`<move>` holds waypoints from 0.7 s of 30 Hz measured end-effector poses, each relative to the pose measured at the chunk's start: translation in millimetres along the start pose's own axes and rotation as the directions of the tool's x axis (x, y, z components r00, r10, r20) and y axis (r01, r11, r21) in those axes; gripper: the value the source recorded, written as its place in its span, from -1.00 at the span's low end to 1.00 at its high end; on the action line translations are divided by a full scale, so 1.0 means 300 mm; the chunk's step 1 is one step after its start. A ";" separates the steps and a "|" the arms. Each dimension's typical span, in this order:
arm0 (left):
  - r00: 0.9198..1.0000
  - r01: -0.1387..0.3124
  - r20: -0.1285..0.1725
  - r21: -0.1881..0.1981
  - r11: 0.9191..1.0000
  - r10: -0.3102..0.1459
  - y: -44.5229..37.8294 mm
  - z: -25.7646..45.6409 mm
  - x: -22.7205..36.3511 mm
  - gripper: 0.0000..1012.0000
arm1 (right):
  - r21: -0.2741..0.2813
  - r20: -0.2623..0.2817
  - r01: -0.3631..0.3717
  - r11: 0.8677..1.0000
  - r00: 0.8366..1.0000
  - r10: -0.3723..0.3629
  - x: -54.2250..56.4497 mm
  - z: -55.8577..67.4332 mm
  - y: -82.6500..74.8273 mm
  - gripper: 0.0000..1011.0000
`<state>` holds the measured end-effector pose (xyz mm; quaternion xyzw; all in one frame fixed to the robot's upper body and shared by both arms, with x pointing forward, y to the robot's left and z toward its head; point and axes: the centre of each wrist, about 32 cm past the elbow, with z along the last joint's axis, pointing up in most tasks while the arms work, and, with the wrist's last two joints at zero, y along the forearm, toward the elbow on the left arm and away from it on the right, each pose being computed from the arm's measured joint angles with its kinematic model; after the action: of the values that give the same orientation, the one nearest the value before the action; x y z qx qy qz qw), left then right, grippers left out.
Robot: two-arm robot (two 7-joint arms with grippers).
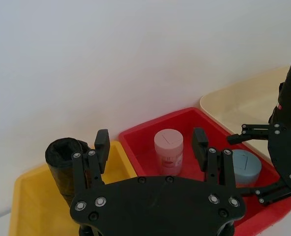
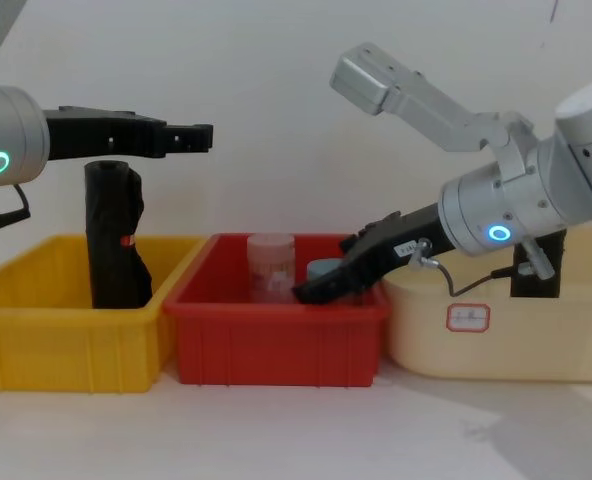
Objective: Pick up the garbage bag with the one hand and transfer it to the other hand.
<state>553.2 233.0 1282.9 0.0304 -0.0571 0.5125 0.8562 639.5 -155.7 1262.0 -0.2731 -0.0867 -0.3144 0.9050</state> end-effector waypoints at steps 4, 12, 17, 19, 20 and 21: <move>1.000 0.000 0.000 0.000 1.000 0.000 0.000 0.000 0.000 0.98 | -0.002 0.002 0.000 1.000 1.000 0.000 0.003 -0.002 0.000 0.93; 1.000 0.000 0.000 0.000 1.000 0.000 0.000 0.000 0.000 0.98 | -0.005 0.003 0.001 1.000 1.000 -0.001 0.008 -0.005 0.001 0.57; 1.000 0.000 0.000 0.000 1.000 0.000 0.000 0.000 0.000 0.98 | -0.006 0.004 0.002 1.000 1.000 -0.002 0.010 -0.006 0.001 0.37; 1.000 0.000 0.000 0.000 1.000 0.000 0.000 0.000 0.000 0.98 | -0.006 0.004 0.002 1.000 1.000 -0.002 0.010 -0.006 0.001 0.37; 1.000 0.000 0.000 0.000 1.000 0.000 0.000 0.000 0.000 0.98 | -0.006 0.004 0.001 1.000 1.000 -0.001 0.010 -0.006 0.001 0.37; 1.000 0.000 0.000 0.000 1.000 0.000 0.000 0.000 0.000 0.98 | -0.006 0.004 0.002 1.000 1.000 -0.002 0.010 -0.007 0.001 0.37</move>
<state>553.2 233.0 1282.8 0.0304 -0.0571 0.5125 0.8562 642.2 -158.3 1261.2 -0.2765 -0.0878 -0.3149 0.9037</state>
